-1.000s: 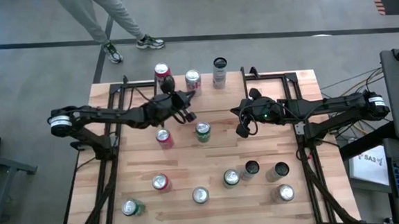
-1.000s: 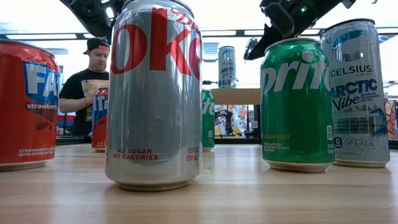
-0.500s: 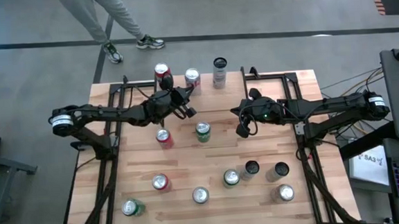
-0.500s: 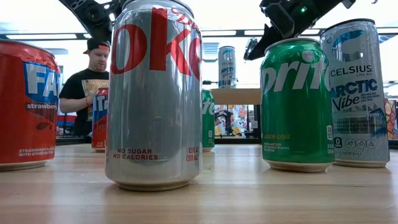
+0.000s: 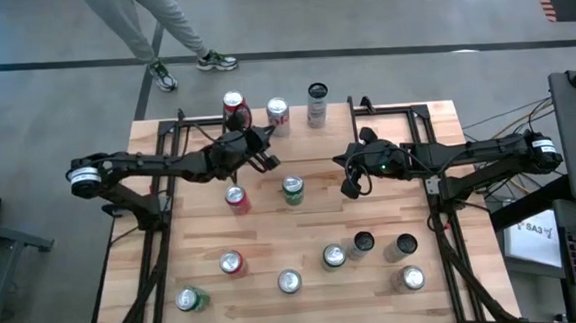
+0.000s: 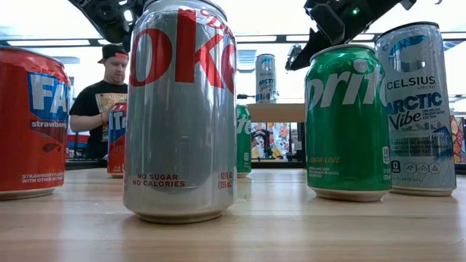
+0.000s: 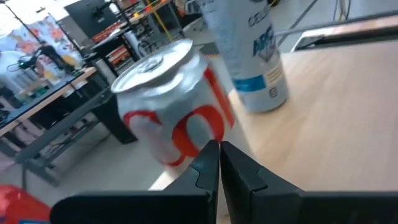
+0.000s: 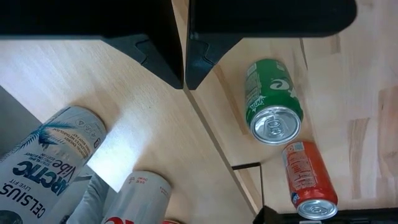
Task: Place canned beverage on shelf
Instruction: Put the silver soda can on the shelf
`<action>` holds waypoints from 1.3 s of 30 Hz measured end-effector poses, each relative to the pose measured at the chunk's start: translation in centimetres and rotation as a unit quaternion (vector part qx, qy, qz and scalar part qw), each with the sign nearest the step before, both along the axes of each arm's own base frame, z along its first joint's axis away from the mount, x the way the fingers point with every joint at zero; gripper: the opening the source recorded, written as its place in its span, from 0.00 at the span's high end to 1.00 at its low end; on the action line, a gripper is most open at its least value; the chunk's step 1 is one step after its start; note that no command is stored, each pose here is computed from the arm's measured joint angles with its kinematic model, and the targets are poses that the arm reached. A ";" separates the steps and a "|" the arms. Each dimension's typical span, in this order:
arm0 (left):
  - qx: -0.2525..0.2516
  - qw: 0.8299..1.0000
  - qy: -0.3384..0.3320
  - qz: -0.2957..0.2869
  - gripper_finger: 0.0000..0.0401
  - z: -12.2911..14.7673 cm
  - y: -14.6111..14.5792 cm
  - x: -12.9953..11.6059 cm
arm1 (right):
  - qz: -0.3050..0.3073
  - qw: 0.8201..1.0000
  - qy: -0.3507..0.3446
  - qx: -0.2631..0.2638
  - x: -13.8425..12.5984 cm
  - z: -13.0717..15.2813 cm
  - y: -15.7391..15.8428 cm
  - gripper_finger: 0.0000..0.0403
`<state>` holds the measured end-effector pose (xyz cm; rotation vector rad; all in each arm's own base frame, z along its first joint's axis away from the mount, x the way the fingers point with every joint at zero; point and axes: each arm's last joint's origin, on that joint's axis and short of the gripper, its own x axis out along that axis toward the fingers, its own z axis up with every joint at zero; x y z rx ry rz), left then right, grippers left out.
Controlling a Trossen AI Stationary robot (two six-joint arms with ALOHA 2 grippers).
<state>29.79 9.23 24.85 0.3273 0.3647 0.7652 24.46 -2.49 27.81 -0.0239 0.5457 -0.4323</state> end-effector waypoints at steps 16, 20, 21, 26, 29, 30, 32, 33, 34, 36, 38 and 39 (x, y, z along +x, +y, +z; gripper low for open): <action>0.016 0.999 -0.026 0.034 1.00 0.2 0.6 0.2 | 0.002 1.000 0.002 -0.003 0.0 0.0 0.0 0.98; 0.019 0.999 -0.026 0.034 1.00 0.0 0.7 0.4 | 0.002 1.000 0.002 -0.002 0.0 0.0 0.0 0.98; 0.019 0.999 -0.025 0.034 1.00 -0.1 0.7 0.4 | 0.002 1.000 0.002 -0.002 0.0 0.0 0.0 0.98; 0.020 0.999 -0.025 0.037 1.00 0.0 0.5 0.3 | 0.002 1.000 0.002 -0.002 0.0 0.0 0.0 0.98; 0.024 0.998 -0.037 0.035 1.00 0.7 -0.1 0.2 | 0.002 1.000 0.002 -0.002 0.0 0.0 0.0 0.98; 0.024 0.998 -0.041 0.029 1.00 0.9 -0.3 0.1 | 0.002 1.000 0.002 -0.002 0.0 0.0 0.0 0.98; 0.017 0.999 -0.047 -0.002 1.00 1.0 -0.6 0.3 | 0.002 1.000 0.002 -0.002 0.0 0.0 0.0 0.98; 0.009 0.998 -0.050 -0.030 1.00 1.0 -0.8 0.4 | 0.002 1.000 0.002 -0.002 0.0 0.0 0.0 0.98; 0.000 0.997 -0.053 -0.061 1.00 1.0 -0.9 0.5 | 0.002 1.000 0.002 -0.002 0.0 0.0 0.0 0.98; -0.013 0.993 -0.059 -0.100 1.00 0.9 -1.1 0.7 | 0.002 1.000 0.002 -0.002 0.0 0.0 0.0 0.98; -0.019 0.993 -0.059 -0.101 1.00 0.6 -1.1 0.9 | 0.002 1.000 0.002 -0.002 0.0 0.0 0.0 0.98; -0.020 0.993 -0.058 -0.097 1.00 0.5 -1.1 0.9 | 0.002 1.000 0.002 -0.002 0.0 0.0 0.0 0.98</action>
